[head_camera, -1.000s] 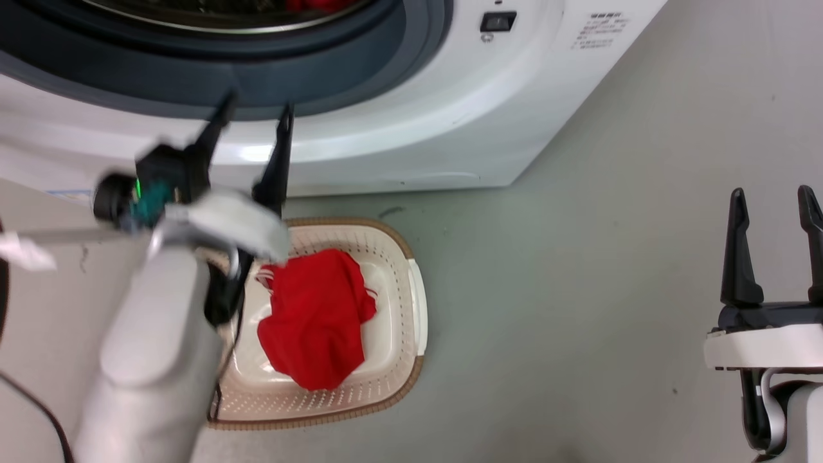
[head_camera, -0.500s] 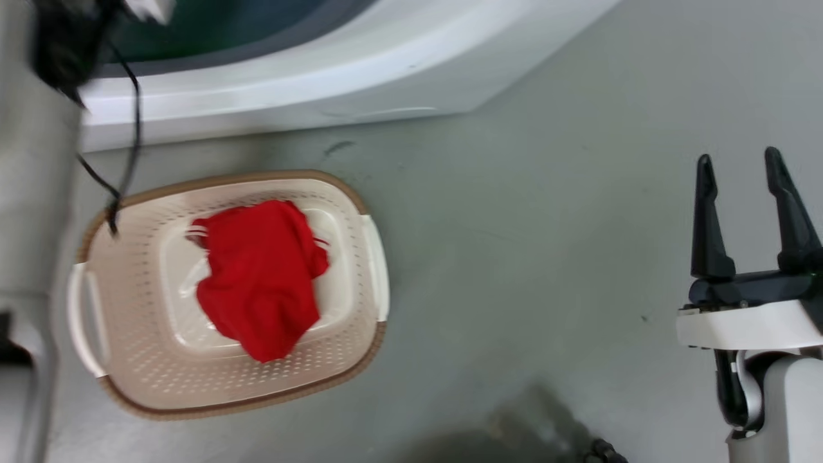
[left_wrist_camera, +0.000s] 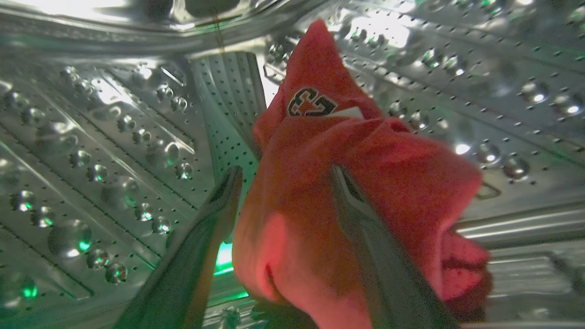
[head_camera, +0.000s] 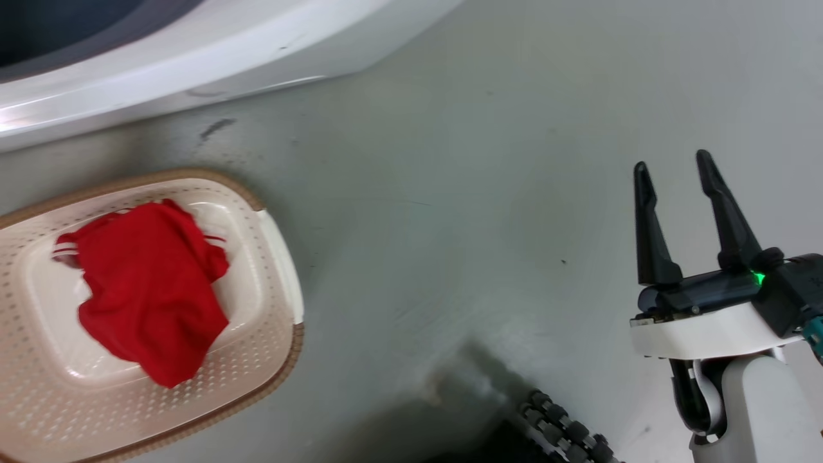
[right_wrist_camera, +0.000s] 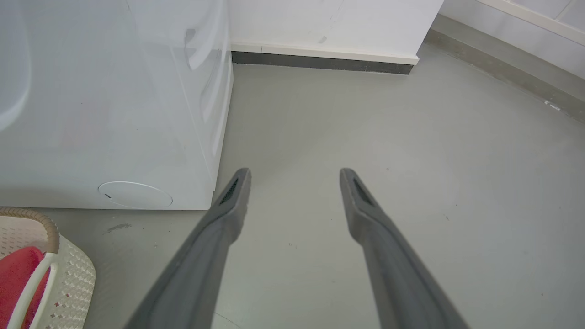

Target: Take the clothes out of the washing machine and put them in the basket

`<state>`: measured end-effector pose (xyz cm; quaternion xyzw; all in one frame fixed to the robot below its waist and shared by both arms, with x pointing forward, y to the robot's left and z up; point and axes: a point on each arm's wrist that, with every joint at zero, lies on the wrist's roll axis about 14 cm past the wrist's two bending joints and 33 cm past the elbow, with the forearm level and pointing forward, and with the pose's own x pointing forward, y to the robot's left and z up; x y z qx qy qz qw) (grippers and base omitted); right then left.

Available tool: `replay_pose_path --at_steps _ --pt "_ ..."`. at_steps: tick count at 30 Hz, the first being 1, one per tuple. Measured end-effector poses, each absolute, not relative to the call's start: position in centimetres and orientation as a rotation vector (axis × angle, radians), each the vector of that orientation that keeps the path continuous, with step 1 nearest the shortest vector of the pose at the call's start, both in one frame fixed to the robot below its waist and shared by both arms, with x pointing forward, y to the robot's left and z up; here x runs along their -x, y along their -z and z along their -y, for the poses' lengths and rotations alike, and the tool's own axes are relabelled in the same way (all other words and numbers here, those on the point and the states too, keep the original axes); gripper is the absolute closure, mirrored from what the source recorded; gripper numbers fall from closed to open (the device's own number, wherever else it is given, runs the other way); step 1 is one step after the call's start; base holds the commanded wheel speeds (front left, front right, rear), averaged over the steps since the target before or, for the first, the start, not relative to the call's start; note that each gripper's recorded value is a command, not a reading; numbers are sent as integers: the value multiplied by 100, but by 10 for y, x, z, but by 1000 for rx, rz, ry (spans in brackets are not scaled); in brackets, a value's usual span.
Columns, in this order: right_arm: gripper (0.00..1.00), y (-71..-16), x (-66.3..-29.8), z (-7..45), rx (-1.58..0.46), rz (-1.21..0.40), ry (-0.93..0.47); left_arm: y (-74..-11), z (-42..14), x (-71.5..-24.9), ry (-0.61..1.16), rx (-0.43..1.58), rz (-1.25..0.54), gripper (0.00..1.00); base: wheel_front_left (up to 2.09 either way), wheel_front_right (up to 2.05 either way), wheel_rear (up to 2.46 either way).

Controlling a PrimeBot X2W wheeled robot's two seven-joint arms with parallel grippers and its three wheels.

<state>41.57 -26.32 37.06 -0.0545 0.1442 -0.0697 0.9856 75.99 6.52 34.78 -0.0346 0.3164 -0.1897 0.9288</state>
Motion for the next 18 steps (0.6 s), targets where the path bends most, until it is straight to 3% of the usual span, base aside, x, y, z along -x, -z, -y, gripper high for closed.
replay_pose_path --at_steps 7,16,17,18 --pt "0 -368 -405 274 106 -320 180 -295 -52 -751 389 44 -804 0 0 0 0" --pt "0 -367 -401 278 110 -331 196 -277 -49 -750 380 69 -868 0 0 0 0" --pt "0 -367 -401 279 111 -332 197 -276 -49 -748 382 72 -883 57 0 0 0" --pt "0 -367 -401 279 112 -332 198 -274 -49 -747 388 67 -892 100 0 0 0"
